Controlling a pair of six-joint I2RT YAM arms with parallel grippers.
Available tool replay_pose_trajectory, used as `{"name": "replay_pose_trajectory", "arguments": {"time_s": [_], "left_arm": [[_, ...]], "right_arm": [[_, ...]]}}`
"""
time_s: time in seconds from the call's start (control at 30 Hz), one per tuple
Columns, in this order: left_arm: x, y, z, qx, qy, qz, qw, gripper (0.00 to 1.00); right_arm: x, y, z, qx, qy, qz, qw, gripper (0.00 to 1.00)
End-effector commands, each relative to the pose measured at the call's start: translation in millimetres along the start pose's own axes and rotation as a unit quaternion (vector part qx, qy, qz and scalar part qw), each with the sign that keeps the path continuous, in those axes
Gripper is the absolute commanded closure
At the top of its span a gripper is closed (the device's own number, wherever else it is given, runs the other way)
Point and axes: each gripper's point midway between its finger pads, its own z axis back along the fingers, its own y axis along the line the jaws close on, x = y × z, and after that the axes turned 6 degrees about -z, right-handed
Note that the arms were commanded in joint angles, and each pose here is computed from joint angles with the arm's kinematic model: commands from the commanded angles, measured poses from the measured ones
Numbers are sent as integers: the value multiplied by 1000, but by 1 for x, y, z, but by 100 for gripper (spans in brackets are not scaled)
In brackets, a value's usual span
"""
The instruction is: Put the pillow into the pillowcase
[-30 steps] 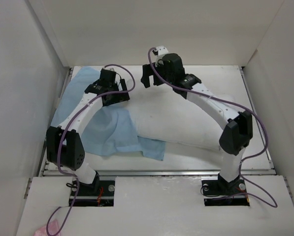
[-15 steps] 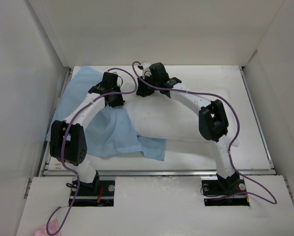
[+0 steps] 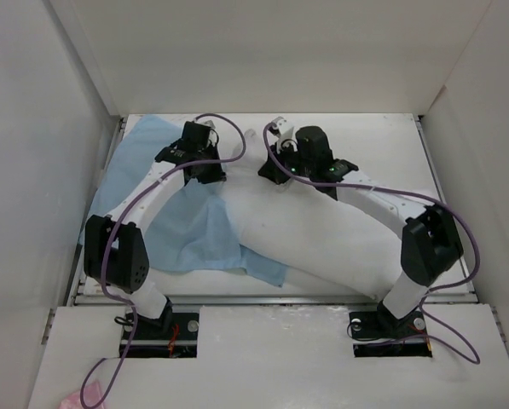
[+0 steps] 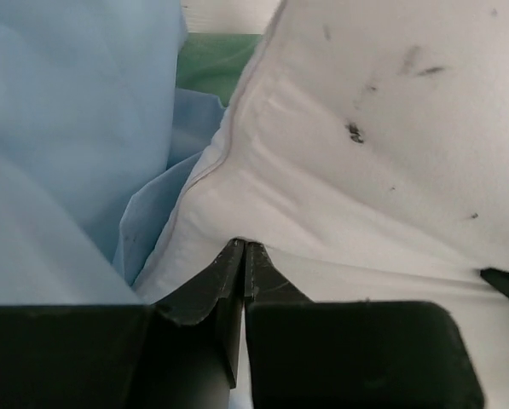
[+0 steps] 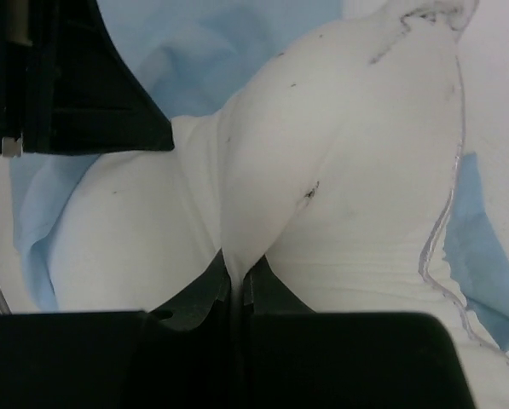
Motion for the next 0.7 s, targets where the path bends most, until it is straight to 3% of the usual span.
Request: {"name": "replay_pose_trajectory", "arguments": {"time_s": [0.0, 0.23, 0.37, 0.43, 0.47, 0.57, 0.67], "left_arm": [[49, 44, 20, 104, -75, 5, 992, 100], [78, 50, 19, 136, -90, 5, 987, 100], [75, 46, 11, 125, -67, -5, 990, 100], [63, 33, 4, 80, -36, -23, 996, 62], [52, 29, -5, 60, -17, -28, 998, 50], [19, 12, -17, 14, 27, -43, 999, 35], [-4, -3, -19, -12, 54, -59, 997, 32]], "right_arm": [[1, 13, 27, 28, -14, 11, 999, 100], [-27, 14, 47, 21, -4, 6, 1000, 100], [-34, 15, 57, 16, -4, 6, 1000, 100], [-36, 10, 59, 2, -5, 0, 1000, 100], [-40, 8, 58, -4, -2, -2, 1000, 100], [-39, 1, 58, -24, -6, -7, 1000, 100], [-40, -8, 59, -50, -6, -8, 999, 100]]}}
